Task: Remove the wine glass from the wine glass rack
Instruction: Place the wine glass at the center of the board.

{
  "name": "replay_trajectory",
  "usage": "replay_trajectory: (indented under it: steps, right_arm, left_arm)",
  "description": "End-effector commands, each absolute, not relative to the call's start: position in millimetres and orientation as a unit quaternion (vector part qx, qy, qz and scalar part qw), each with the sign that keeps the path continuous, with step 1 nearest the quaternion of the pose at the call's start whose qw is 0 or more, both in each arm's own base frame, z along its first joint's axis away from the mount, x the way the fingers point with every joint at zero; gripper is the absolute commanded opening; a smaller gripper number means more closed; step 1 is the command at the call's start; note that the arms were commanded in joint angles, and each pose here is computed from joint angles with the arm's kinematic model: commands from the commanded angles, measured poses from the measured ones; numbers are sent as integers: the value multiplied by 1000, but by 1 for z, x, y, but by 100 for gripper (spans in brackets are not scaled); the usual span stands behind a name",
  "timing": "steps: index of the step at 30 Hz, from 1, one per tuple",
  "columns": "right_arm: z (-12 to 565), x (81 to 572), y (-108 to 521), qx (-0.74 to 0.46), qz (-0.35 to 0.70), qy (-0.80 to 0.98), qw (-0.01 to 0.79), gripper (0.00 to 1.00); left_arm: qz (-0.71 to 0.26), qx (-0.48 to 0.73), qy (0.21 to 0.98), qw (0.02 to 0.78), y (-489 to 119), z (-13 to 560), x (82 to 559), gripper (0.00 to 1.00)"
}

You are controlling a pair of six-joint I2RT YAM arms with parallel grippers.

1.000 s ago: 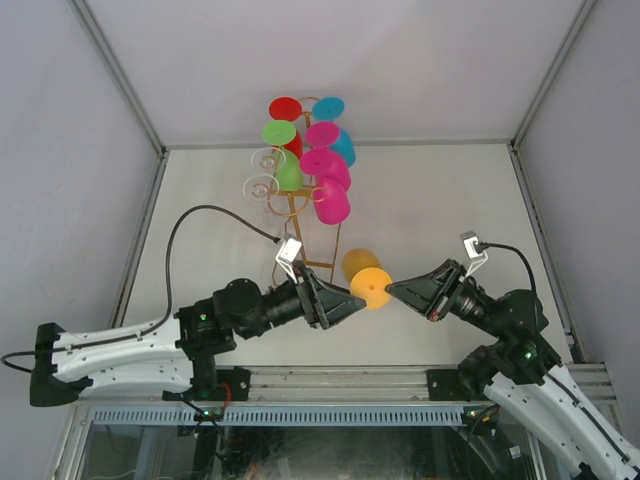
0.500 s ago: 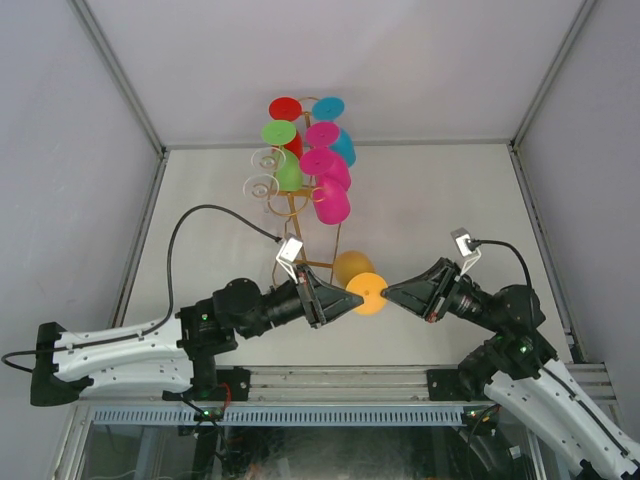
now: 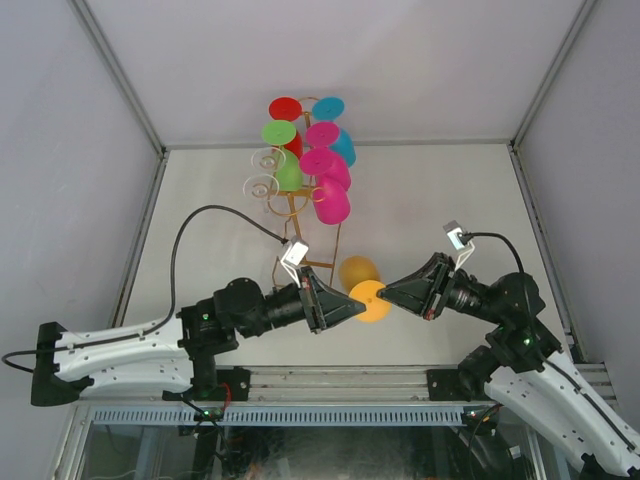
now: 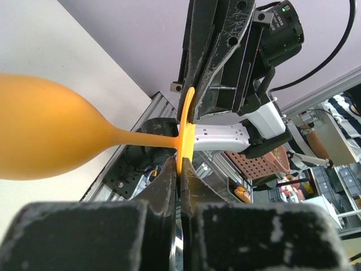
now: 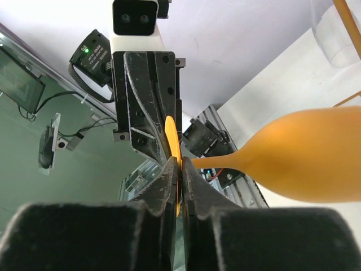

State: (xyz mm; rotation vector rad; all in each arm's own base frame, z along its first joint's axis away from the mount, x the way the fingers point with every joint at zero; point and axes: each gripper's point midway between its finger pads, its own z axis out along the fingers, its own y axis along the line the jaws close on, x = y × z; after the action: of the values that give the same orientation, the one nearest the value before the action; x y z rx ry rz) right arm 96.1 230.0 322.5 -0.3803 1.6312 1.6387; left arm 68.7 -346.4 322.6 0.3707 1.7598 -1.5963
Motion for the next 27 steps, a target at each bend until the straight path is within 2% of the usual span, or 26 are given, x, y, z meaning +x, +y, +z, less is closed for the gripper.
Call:
replay_trajectory:
  steps: [1,3,6,13,21,25,27]
  right_arm:
    - [336,93,228,-170,639,626,413,0]
    - [339,90,226,-182,638,615,426,0]
    - [341,90,221,-193,624,605,455,0]
    - [343,91,214,-196,614,583,494,0]
    - [343,90,216,-179,642,562,489,0]
    - [339,88,214,-178,640,565,490,0]
    - [339,87,213,-174,640,567,488,0]
  left_arm:
    - [-652,165,645,362,-348,348,57,5]
    - [-654,160,647,357,-348,346,57,19]
    - [-660,153,651,343,-350,346,55,30]
    - [-692,147,642,295,-362,349,43,35]
    - [-699,139,646,274,-372,344,42,26]
    - [-691,131,649,290,-367,339,47,4]
    - [-686,132,650,300,-365,336,49,0]
